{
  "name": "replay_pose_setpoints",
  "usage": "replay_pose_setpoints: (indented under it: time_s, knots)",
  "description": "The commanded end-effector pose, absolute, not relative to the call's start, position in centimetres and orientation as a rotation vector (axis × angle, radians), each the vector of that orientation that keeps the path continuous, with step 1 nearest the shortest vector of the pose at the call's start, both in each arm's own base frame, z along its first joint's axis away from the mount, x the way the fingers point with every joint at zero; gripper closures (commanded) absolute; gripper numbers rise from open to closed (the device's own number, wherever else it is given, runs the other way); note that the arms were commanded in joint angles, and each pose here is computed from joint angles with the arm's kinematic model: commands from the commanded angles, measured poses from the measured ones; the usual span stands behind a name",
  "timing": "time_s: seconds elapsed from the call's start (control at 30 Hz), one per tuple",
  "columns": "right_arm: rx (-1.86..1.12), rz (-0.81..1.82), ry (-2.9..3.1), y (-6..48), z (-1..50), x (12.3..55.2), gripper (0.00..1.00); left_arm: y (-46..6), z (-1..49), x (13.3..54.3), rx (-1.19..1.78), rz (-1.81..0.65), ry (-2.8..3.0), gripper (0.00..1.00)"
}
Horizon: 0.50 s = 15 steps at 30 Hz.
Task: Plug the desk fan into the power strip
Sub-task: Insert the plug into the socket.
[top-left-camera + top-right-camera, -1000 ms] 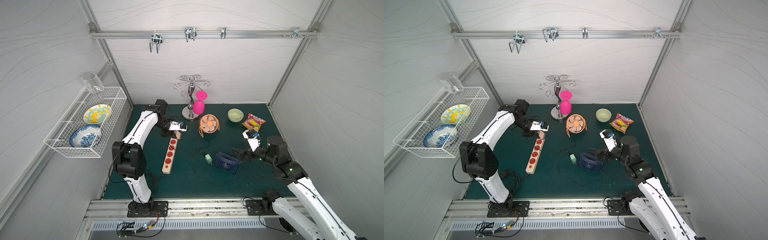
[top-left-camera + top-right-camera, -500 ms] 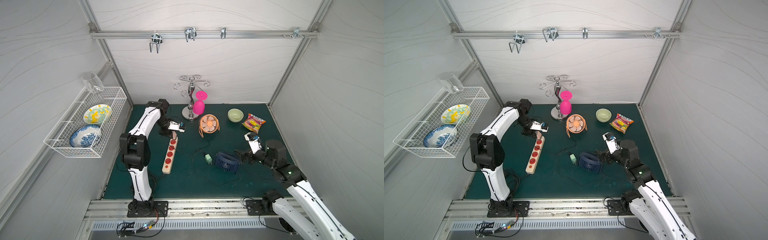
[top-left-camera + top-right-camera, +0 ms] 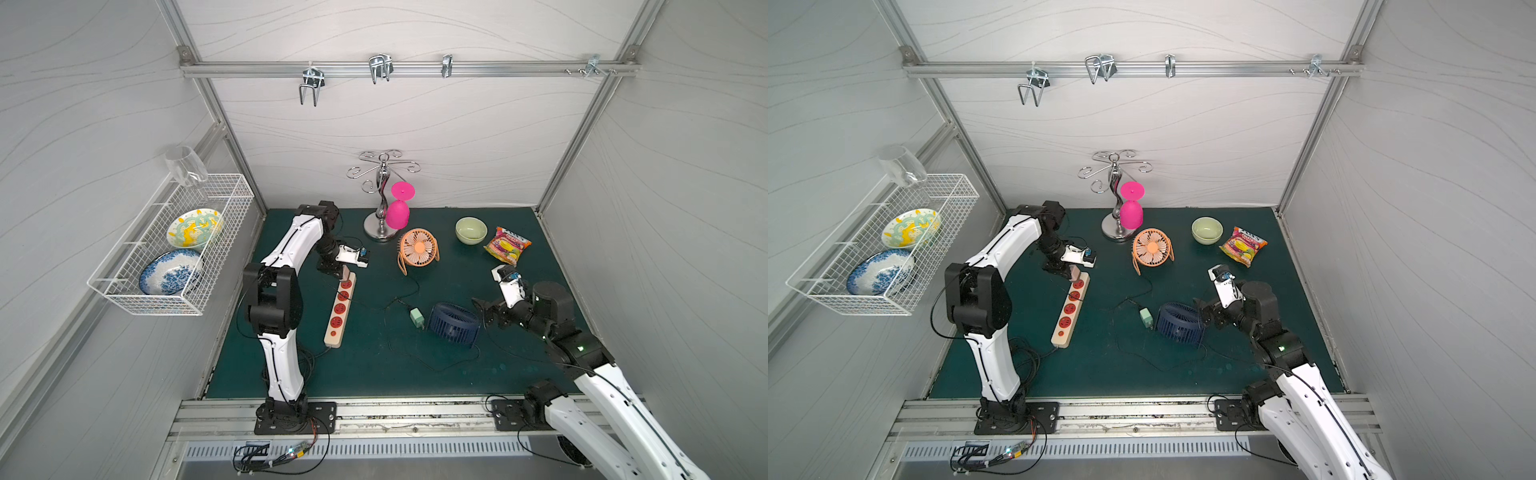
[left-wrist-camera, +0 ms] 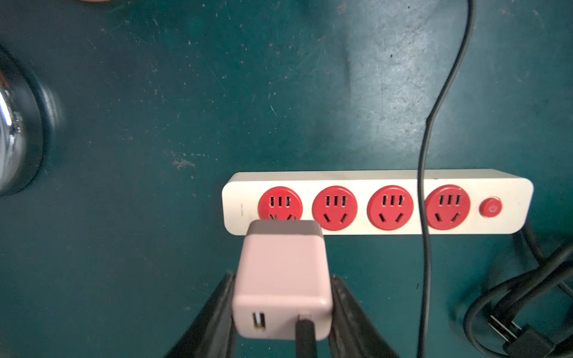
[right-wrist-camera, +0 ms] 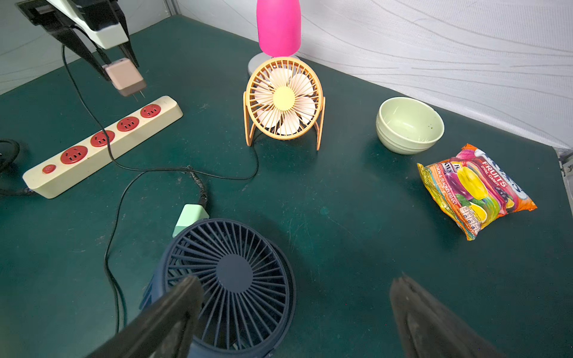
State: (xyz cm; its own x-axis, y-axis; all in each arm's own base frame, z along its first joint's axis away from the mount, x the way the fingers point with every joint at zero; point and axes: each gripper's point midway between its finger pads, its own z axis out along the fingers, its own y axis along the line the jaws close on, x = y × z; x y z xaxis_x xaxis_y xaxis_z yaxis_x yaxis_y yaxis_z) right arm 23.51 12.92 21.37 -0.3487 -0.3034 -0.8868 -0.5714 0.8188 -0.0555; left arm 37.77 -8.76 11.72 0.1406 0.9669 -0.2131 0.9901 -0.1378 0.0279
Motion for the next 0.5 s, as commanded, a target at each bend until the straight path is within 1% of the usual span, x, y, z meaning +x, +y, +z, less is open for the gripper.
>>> replay_pose_setpoints:
  time_s: [0.0,0.27,0.37,0.47]
  knots:
    - [-0.639,0.311,1.933,12.8,21.8,23.8,0.01,-9.2,11.2,38.1,2.222,-0.224,1.968,1.00]
    - [-0.640,0.317,1.928,12.9,21.9,23.7,0.01,-10.0,10.2,37.7,2.230,-0.266,1.976,1.00]
    - [-0.636,0.314,1.920,12.8,22.0,23.7,0.01,-9.5,9.2,37.6,2.271,-0.245,1.988,1.00]
    - [-0.639,0.314,1.930,12.9,21.8,23.8,0.01,-9.5,9.4,37.8,2.257,-0.237,2.000,1.00]
